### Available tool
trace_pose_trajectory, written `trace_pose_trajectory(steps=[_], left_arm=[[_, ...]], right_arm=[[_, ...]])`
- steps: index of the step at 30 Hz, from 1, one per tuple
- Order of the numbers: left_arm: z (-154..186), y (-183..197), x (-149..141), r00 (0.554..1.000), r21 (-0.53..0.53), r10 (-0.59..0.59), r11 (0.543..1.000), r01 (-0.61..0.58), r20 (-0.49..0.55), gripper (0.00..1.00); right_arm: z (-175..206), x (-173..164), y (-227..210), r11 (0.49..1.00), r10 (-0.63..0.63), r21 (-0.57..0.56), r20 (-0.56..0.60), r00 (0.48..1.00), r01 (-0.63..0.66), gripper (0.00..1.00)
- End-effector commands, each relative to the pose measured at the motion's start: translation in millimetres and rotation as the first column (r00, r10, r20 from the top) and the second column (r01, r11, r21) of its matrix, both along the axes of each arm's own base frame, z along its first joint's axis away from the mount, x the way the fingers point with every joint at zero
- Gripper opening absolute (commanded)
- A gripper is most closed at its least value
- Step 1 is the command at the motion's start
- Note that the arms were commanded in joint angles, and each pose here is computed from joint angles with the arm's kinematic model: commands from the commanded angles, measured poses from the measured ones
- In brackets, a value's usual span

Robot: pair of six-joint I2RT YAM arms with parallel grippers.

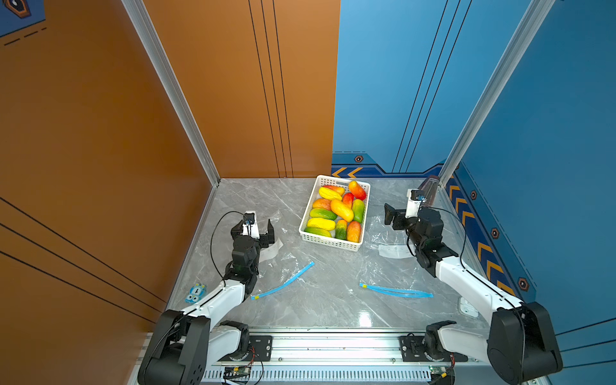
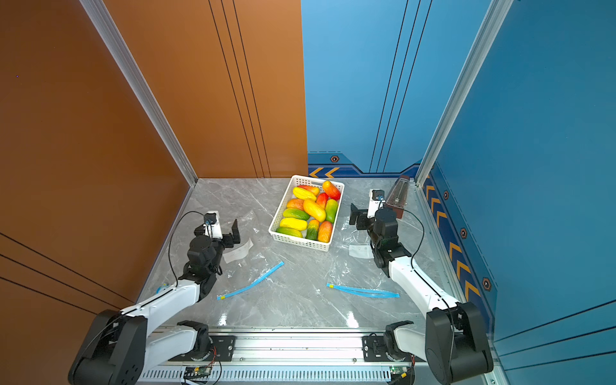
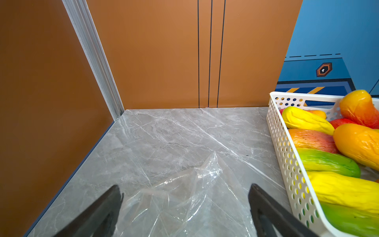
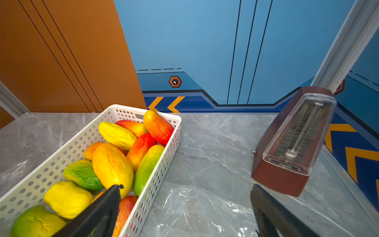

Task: Place the mango in a zip-top bag and seal the zipper
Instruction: Pick up the zipper food storage bag at the center of the board.

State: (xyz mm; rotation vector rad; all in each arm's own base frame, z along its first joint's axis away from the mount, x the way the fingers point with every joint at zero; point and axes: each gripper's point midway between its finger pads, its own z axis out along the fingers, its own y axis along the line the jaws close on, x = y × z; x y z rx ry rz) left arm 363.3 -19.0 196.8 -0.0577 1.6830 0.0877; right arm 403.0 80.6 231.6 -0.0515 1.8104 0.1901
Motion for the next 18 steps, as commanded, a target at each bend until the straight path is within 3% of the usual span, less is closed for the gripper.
trace_pose_trajectory(steps=[1, 3, 4, 6, 8, 11, 14, 15, 16, 18], left_arm=[[-14.3, 0.4, -3.0, 0.997, -0.107, 0.003, 0.994, -0.012, -0.082, 0.98], [-16.9, 12.2, -4.0, 0.994, -0.289, 0.060, 0.954, -0.084, -0.092, 0.98], [-17.8, 8.7, -3.6, 0.995, -0.370, 0.026, 0.927, -0.060, -0.095, 0.98], [-8.1, -27.1, -0.4, 0.977, -0.364, -0.194, 0.919, 0.150, -0.087, 0.98], [-7.1, -44.7, -1.1, 0.949, -0.385, -0.276, 0.901, 0.201, -0.151, 0.98], [-14.1, -58.1, -6.2, 0.917, -0.323, -0.268, 0.931, 0.168, -0.296, 0.98], [-28.1, -66.7, -13.6, 0.873, -0.191, -0.208, 0.972, 0.136, -0.440, 0.98], [-32.5, -67.6, -14.3, 0.859, -0.161, -0.195, 0.978, 0.134, -0.473, 0.98], [-36.9, -66.7, -14.0, 0.853, -0.145, -0.183, 0.981, 0.128, -0.488, 0.98], [-41.7, -62.8, -13.8, 0.852, -0.123, -0.160, 0.986, 0.113, -0.499, 0.98]], right_arm=[[-17.7, -19.9, 27.7, 0.993, 0.117, 0.027, -0.094, 0.989, -0.115, 1.00], [-24.8, -26.1, 38.1, 0.986, 0.158, -0.025, -0.130, 0.979, -0.163, 1.00], [-27.8, -30.5, 47.8, 0.978, 0.191, -0.054, -0.146, 0.971, -0.201, 1.00], [-33.3, -42.9, 78.3, 0.942, 0.286, -0.129, -0.167, 0.944, -0.309, 1.00], [-41.2, -61.5, 116.0, 0.869, 0.400, -0.230, -0.194, 0.896, -0.438, 1.00], [-57.6, -97.3, 171.1, 0.706, 0.582, -0.332, -0.232, 0.780, -0.625, 1.00], [-78.5, -144.9, 214.9, 0.474, 0.757, -0.429, -0.247, 0.605, -0.769, 0.97], [-86.0, -150.8, 220.4, 0.438, 0.771, -0.465, -0.246, 0.587, -0.769, 0.98], [-91.1, -147.1, 220.9, 0.442, 0.751, -0.491, -0.256, 0.609, -0.751, 0.98], [-101.2, -143.2, 220.1, 0.411, 0.732, -0.497, -0.320, 0.602, -0.764, 0.95]])
